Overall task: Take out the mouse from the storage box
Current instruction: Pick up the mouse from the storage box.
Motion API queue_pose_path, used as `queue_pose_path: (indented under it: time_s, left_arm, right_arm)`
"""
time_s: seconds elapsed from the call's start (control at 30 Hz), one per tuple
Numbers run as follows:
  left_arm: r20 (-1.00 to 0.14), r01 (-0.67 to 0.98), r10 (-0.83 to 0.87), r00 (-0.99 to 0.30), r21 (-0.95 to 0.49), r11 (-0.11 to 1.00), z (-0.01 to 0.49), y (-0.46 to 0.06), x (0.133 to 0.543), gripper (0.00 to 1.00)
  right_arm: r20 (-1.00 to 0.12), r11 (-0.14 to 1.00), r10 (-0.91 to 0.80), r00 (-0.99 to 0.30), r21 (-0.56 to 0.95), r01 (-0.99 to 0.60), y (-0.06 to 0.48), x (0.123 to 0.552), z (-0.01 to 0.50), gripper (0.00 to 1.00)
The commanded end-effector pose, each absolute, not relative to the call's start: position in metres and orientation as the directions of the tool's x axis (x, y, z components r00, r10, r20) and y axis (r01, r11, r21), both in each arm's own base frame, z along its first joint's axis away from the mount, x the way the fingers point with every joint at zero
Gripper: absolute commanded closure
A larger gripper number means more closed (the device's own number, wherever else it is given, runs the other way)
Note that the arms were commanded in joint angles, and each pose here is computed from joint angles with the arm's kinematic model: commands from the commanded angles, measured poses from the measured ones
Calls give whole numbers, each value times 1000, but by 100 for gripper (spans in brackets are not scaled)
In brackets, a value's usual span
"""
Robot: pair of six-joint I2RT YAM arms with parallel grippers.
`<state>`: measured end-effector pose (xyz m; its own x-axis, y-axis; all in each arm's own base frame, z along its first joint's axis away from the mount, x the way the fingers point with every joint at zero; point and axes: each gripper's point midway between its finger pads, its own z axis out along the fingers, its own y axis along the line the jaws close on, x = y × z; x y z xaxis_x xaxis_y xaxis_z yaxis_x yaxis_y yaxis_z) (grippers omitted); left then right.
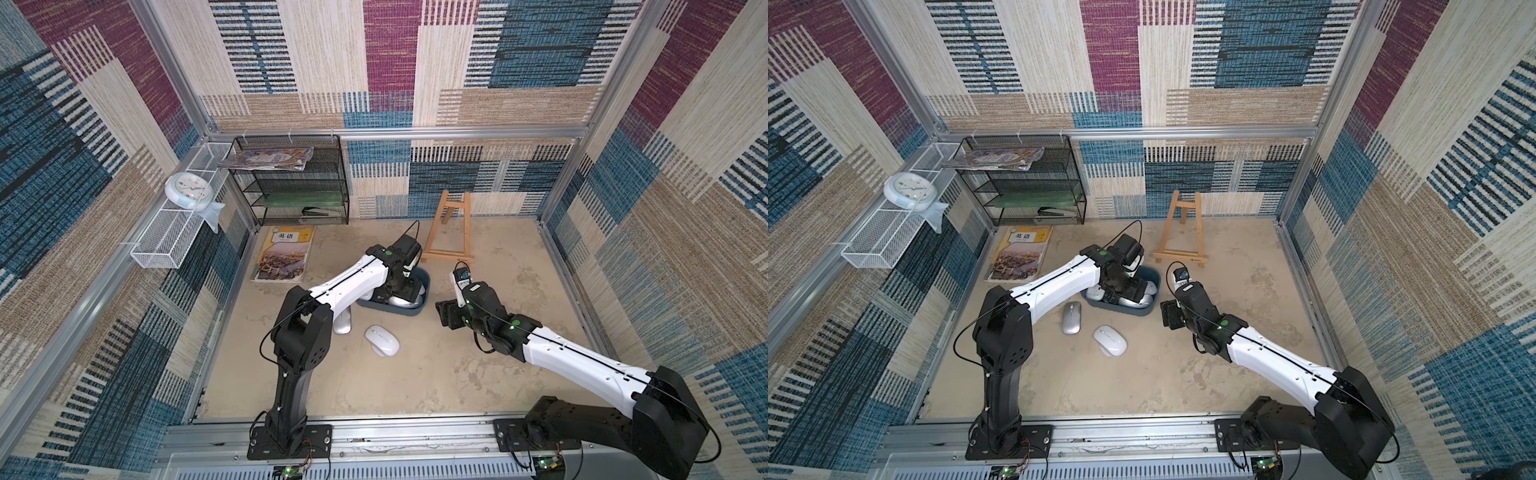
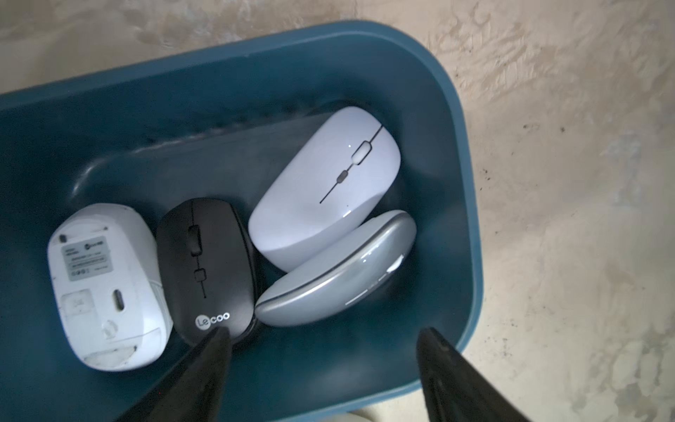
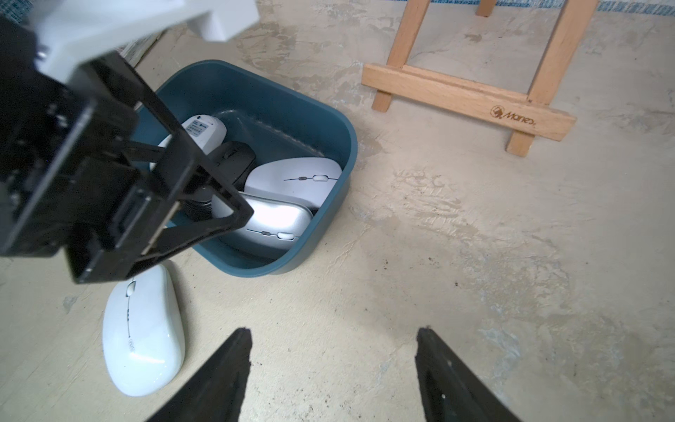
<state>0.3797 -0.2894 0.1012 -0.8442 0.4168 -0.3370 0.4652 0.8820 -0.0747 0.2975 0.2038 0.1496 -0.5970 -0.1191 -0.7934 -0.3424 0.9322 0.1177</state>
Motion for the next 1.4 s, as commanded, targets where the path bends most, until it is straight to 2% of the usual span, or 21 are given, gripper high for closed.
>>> queue_pose_path:
  time_s: [0.0,0.33,0.5,0.8,1.1,1.37]
  left_arm:
    - [-281,546,511,-812,-60,835,92,-289,372,17]
    - [-196,591,569,-799,-75,803,61,-288,378,18]
    - [-174,623,601,-780,-131,771,54,-296,372,26]
    - [-130,618,604,-786,-156,771,39,-295,372,30]
    - [-144,619,603,-785,-181,764,42,-302,373,49]
    - [-168,611,588,-791,-173,773,48,-302,377,62]
  right_arm:
    - [-802,931,-100,-589,134,-340,205,299,153,24]
    - [-801,926,-87,-592,155,-345,206,296,154,23]
    - [-797,926,-92,-597,152,-346,206,296,150,23]
    - [-790,933,-92,-606,145,-330,206,299,151,23]
    - [-787,937,-89,-611,142,-319,206,302,151,23]
    - [-783,941,-81,-617,144,-306,206,304,150,23]
